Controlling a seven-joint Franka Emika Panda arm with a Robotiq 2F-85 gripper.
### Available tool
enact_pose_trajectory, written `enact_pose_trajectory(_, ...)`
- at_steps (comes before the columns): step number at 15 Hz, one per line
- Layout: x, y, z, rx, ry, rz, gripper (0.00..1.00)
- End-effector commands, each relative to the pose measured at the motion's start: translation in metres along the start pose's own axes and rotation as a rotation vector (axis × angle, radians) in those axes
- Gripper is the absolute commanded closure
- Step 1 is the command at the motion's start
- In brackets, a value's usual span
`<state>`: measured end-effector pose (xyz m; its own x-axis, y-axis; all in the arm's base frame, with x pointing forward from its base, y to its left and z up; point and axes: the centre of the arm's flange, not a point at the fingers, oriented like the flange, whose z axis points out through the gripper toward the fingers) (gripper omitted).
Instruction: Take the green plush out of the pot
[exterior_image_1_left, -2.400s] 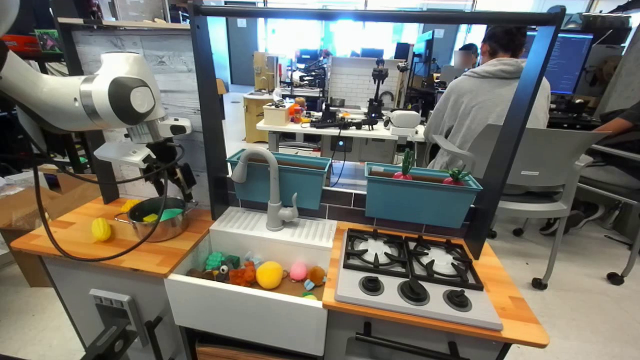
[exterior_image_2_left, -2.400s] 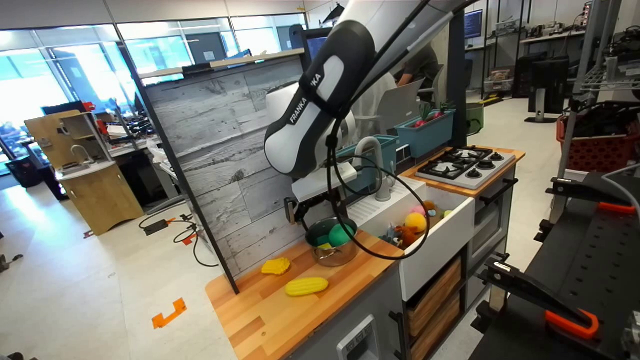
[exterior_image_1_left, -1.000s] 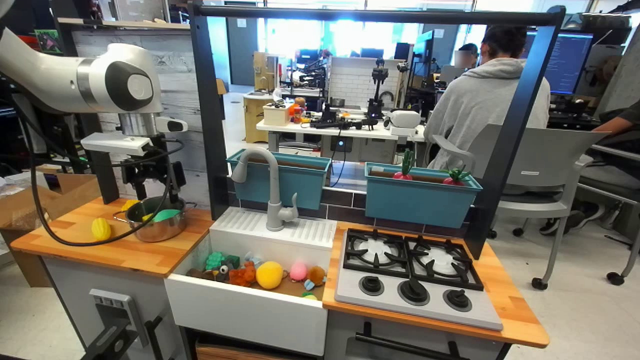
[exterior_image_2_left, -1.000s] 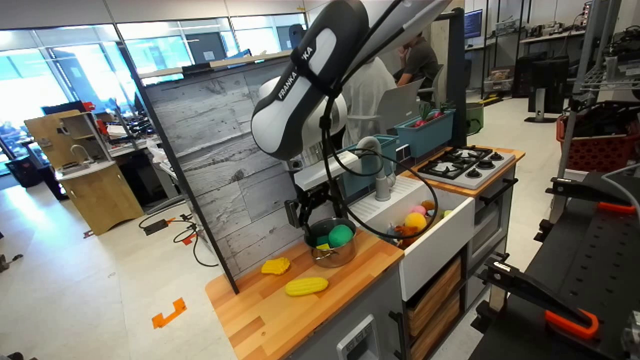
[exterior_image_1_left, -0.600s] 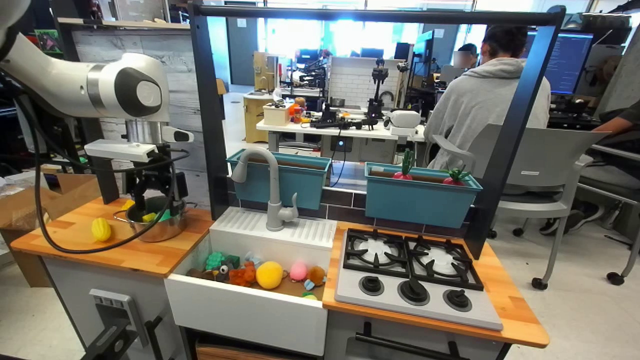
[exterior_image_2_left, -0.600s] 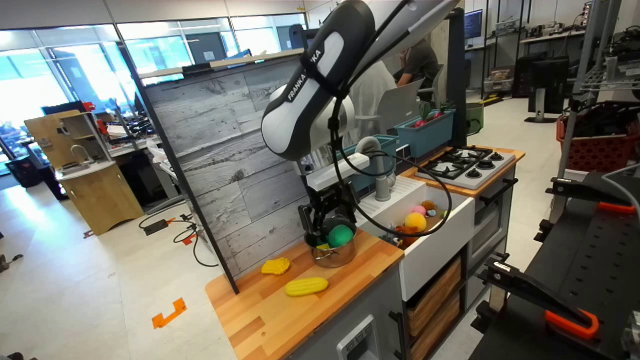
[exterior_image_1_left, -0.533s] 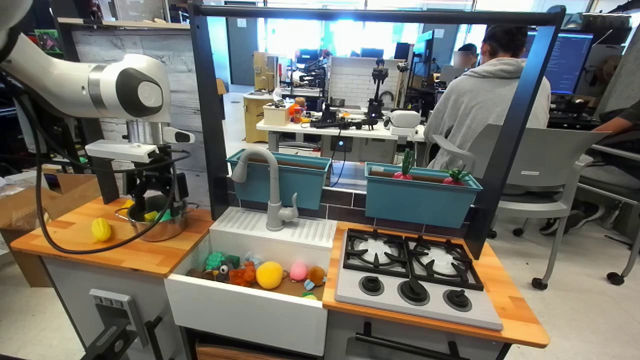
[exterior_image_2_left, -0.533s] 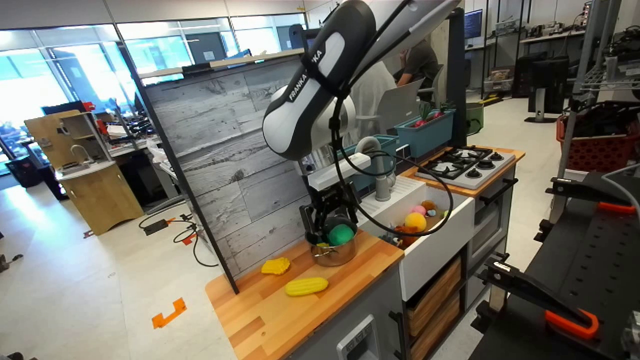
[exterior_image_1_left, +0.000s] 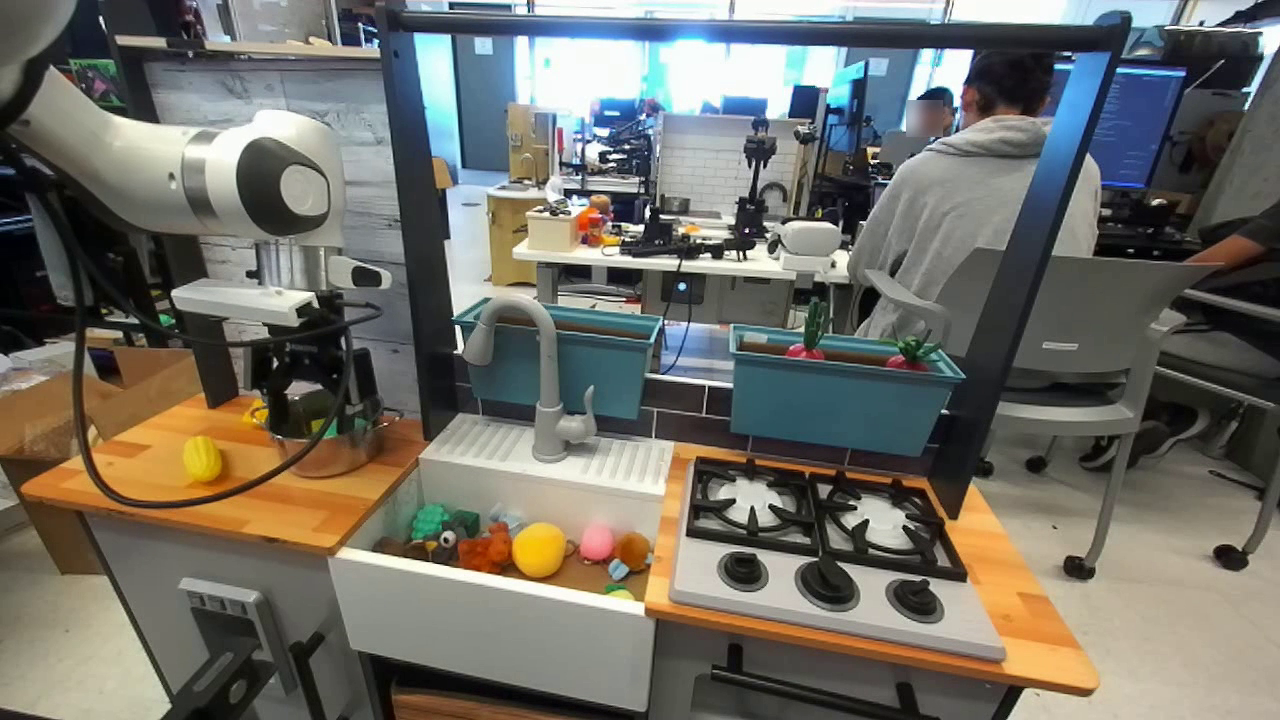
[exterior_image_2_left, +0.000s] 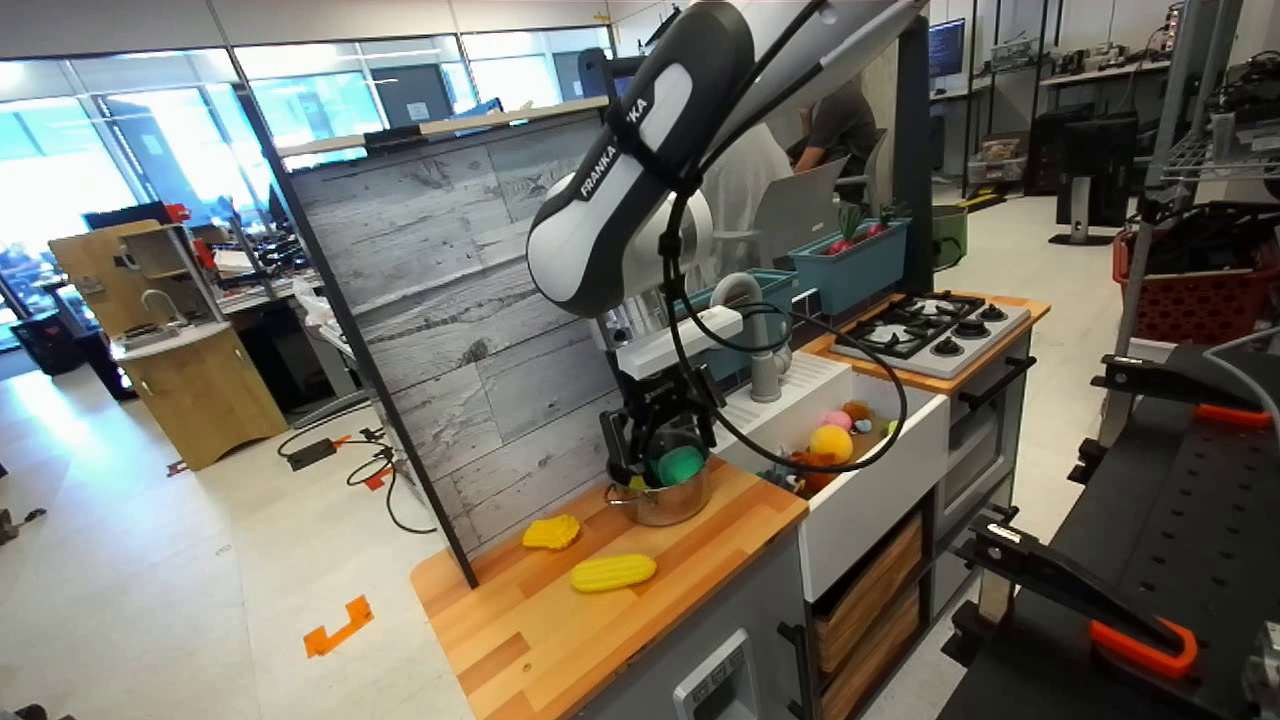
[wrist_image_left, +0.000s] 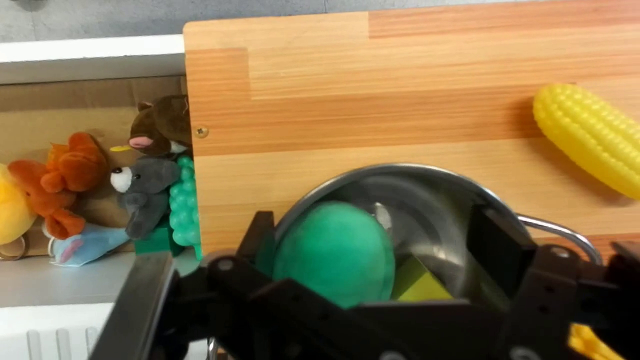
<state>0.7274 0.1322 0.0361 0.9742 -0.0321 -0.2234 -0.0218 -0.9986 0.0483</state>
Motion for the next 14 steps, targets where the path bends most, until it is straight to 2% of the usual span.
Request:
enact_pose_trajectory(1, 0.01, -0.004, -0.008, 0.021, -0.006, -0.007, 0.0)
enact_pose_trajectory(5, 0.012, -0.007, -0.015, 0.014, 0.019, -0.006, 0.0)
enact_pose_trajectory(11, 0.018, -0.013, -0.006, 0.015, 0.037, -0.011, 0.0)
enact_pose_trajectory(14, 0.019, -0.018, 0.008, 0.015, 0.097, 0.008, 0.0)
